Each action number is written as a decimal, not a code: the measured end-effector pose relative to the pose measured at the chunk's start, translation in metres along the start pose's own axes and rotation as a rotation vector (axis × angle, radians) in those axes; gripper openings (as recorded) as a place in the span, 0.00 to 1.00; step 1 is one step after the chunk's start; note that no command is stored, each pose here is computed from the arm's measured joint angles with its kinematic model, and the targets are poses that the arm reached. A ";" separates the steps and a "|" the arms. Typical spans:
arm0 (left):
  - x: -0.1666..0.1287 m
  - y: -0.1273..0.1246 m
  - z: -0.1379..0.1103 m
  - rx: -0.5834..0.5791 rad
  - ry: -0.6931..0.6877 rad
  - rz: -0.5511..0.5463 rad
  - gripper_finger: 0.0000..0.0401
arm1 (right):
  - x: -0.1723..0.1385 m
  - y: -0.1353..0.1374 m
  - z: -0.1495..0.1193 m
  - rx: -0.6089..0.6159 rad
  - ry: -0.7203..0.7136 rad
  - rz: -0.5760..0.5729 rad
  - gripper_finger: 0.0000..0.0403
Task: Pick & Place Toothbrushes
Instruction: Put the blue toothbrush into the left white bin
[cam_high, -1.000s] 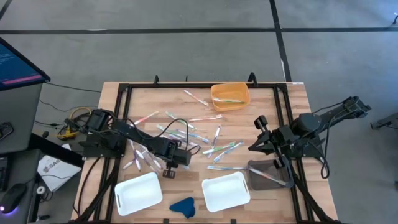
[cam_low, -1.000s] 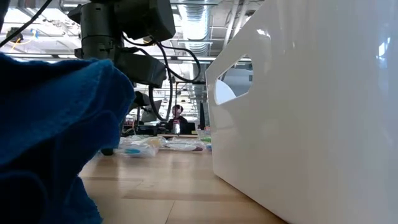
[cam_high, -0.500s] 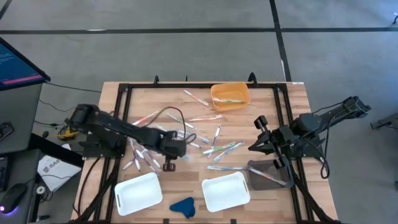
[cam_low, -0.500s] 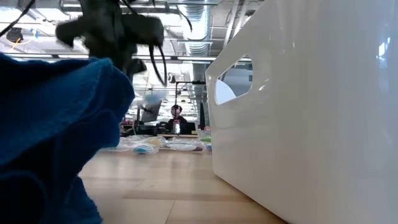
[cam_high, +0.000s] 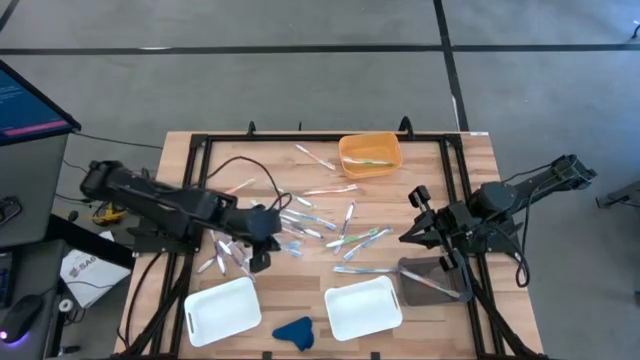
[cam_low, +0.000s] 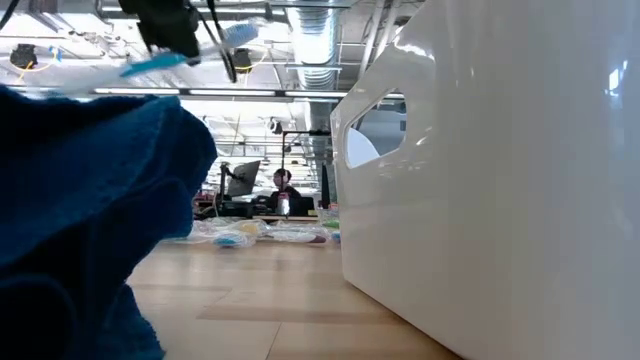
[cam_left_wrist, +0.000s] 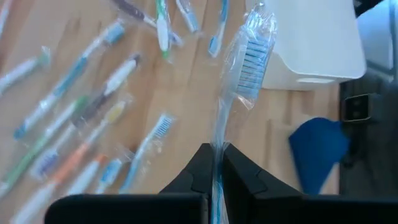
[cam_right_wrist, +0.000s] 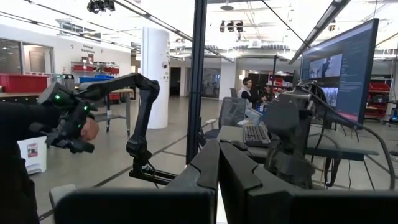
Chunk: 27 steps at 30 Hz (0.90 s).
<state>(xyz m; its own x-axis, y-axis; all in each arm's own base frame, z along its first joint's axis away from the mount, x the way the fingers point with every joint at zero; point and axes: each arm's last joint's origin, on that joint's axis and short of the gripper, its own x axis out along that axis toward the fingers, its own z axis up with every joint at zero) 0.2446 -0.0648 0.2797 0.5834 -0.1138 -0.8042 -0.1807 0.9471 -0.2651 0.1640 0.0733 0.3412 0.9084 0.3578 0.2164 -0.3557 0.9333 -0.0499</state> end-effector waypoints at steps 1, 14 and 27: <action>-0.002 -0.002 -0.002 -0.021 0.009 -0.006 0.02 | 0.000 0.000 0.000 0.000 0.000 0.000 0.00; -0.007 -0.028 -0.025 -0.172 0.084 -0.048 0.02 | 0.000 0.000 0.000 0.000 0.000 0.000 0.00; -0.012 -0.053 -0.047 -0.251 0.133 -0.073 0.01 | 0.000 0.000 0.000 0.000 0.000 0.001 0.00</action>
<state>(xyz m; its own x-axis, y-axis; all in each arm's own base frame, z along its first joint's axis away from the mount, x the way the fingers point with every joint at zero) 0.2096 -0.1276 0.2785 0.4958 -0.2328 -0.8366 -0.3423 0.8330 -0.4346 0.1639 0.0734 0.3412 0.9080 0.3585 0.2167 -0.3564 0.9330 -0.0498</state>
